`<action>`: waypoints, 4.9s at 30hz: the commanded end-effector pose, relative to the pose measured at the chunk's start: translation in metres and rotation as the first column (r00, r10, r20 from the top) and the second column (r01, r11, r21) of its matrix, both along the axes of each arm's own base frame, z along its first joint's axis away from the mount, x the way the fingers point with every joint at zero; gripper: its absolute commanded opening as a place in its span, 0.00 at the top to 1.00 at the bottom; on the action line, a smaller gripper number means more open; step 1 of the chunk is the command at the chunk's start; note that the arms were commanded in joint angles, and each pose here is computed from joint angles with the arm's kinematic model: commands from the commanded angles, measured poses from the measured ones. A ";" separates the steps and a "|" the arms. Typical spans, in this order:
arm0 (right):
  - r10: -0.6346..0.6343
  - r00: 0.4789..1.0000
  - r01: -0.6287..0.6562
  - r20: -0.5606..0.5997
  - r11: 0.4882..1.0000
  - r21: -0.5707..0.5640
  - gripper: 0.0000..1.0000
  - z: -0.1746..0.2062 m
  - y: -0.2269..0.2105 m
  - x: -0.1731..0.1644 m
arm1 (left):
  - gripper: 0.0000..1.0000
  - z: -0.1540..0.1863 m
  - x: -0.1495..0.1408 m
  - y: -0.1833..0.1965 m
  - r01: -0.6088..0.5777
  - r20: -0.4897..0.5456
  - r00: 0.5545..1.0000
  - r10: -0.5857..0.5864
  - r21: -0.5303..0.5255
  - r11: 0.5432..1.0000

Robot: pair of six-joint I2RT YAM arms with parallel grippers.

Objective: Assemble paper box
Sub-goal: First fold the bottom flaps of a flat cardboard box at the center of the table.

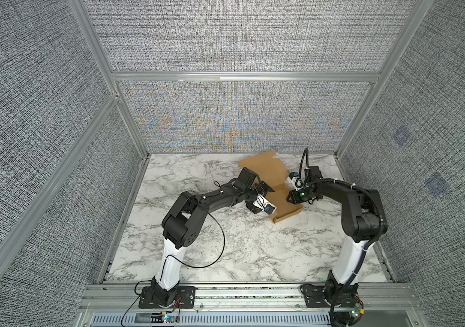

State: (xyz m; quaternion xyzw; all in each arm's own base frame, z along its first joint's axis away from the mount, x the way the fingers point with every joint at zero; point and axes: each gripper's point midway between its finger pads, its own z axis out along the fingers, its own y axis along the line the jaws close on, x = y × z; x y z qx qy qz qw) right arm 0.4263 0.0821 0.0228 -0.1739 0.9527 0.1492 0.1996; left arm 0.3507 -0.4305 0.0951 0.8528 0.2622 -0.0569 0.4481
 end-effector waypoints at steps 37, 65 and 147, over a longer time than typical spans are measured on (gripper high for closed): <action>0.007 0.999 -0.008 -0.038 1.000 -0.009 0.69 -0.010 -0.004 -0.007 | 0.03 0.003 0.000 -0.003 -0.024 -0.023 0.999 0.023 -0.013 1.000; 0.007 0.999 -0.007 -0.049 1.000 -0.008 0.69 -0.014 -0.005 -0.008 | 0.46 -0.009 0.003 -0.006 -0.049 0.078 0.996 0.051 -0.037 0.998; 0.026 0.999 -0.026 -0.042 1.000 0.008 0.69 -0.003 0.001 -0.013 | 0.57 -0.050 -0.021 -0.001 0.048 -0.071 0.997 -0.033 0.225 0.973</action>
